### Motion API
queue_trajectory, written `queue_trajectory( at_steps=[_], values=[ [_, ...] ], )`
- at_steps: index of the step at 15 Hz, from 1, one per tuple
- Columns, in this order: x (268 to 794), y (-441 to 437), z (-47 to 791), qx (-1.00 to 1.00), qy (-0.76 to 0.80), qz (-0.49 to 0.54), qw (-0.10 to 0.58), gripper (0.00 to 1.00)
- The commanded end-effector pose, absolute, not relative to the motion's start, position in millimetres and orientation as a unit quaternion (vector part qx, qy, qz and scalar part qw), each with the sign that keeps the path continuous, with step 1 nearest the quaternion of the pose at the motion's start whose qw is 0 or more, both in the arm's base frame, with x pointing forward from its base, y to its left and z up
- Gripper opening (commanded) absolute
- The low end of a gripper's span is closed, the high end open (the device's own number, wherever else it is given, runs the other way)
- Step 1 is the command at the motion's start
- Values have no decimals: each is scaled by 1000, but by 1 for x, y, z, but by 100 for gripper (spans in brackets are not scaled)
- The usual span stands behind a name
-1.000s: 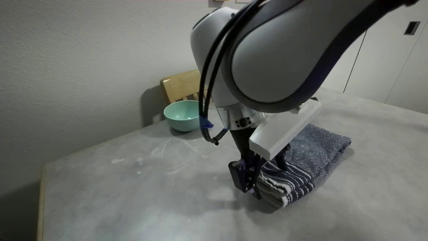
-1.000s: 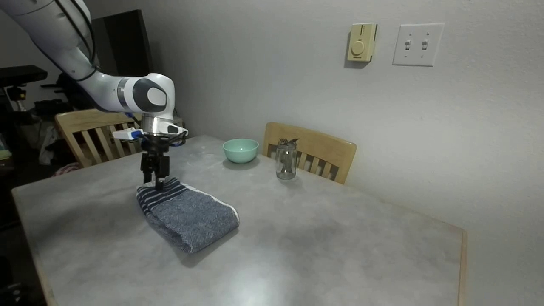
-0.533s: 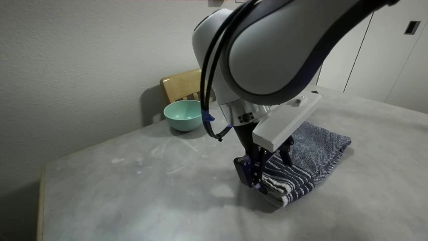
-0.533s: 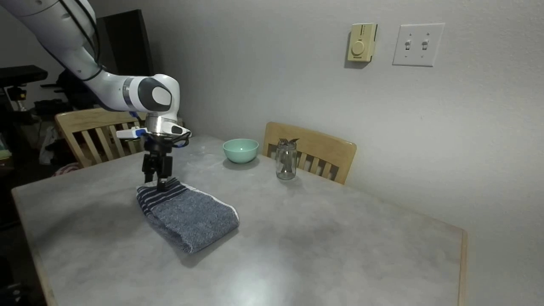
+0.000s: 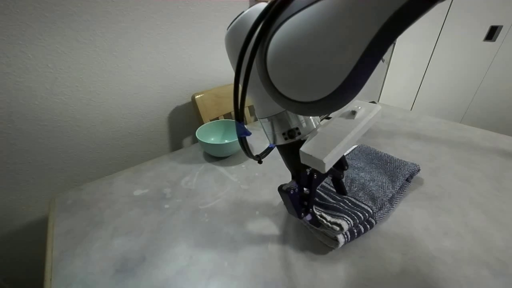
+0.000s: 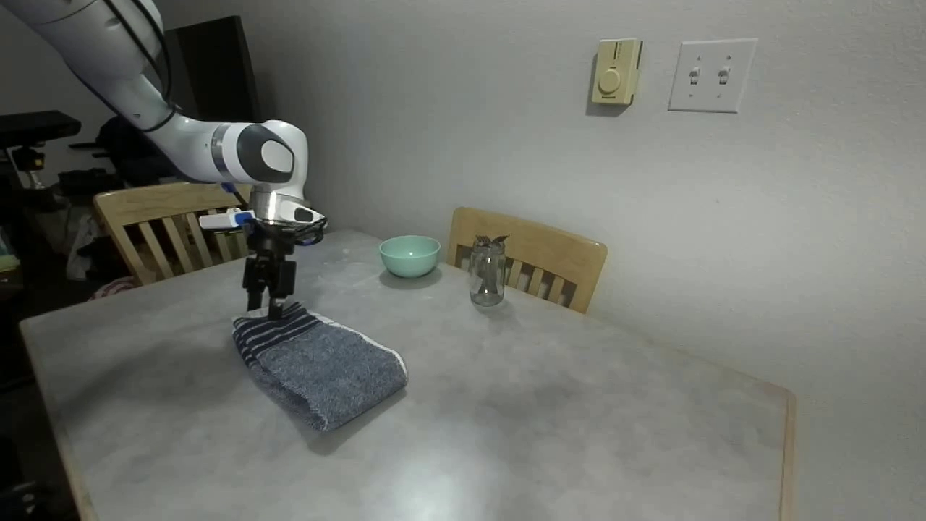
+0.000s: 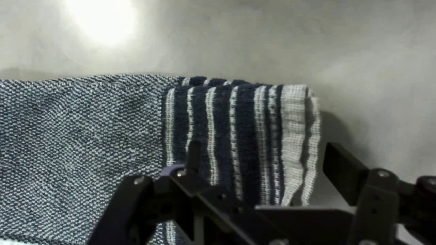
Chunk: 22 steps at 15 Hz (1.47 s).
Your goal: Unfold the towel once
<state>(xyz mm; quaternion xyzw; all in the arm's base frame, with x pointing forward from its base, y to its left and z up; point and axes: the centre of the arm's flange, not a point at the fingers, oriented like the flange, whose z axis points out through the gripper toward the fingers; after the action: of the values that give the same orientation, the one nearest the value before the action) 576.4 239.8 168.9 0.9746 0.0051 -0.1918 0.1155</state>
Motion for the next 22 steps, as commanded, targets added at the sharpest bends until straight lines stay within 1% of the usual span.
queue_trajectory(
  at_steps=[1,3,4,6,7,8,9,10,12,13,14,15,16,17,18,19,20,22],
  values=[
    [580,240,161,975,18,-191,115,82],
    [580,241,160,975,16,-188,117,82],
    [579,243,159,975,14,-185,120,78],
    [579,244,157,976,14,-178,124,66],
    [579,245,156,976,14,-175,126,57],
    [580,246,155,977,15,-173,128,57],
    [580,246,154,977,16,-171,130,55],
    [581,247,153,977,18,-170,131,58],
    [582,248,152,976,22,-170,133,59],
    [582,248,153,976,23,-170,134,56],
    [583,248,153,976,25,-169,134,56],
    [584,249,154,976,25,-168,135,54],
    [585,249,155,976,27,-168,136,57],
    [586,249,156,976,28,-167,135,56],
    [587,250,157,976,28,-166,136,59],
    [587,250,159,976,28,-165,136,58],
    [588,250,160,976,28,-165,137,60],
    [590,250,161,977,29,-163,136,55]
  ],
)
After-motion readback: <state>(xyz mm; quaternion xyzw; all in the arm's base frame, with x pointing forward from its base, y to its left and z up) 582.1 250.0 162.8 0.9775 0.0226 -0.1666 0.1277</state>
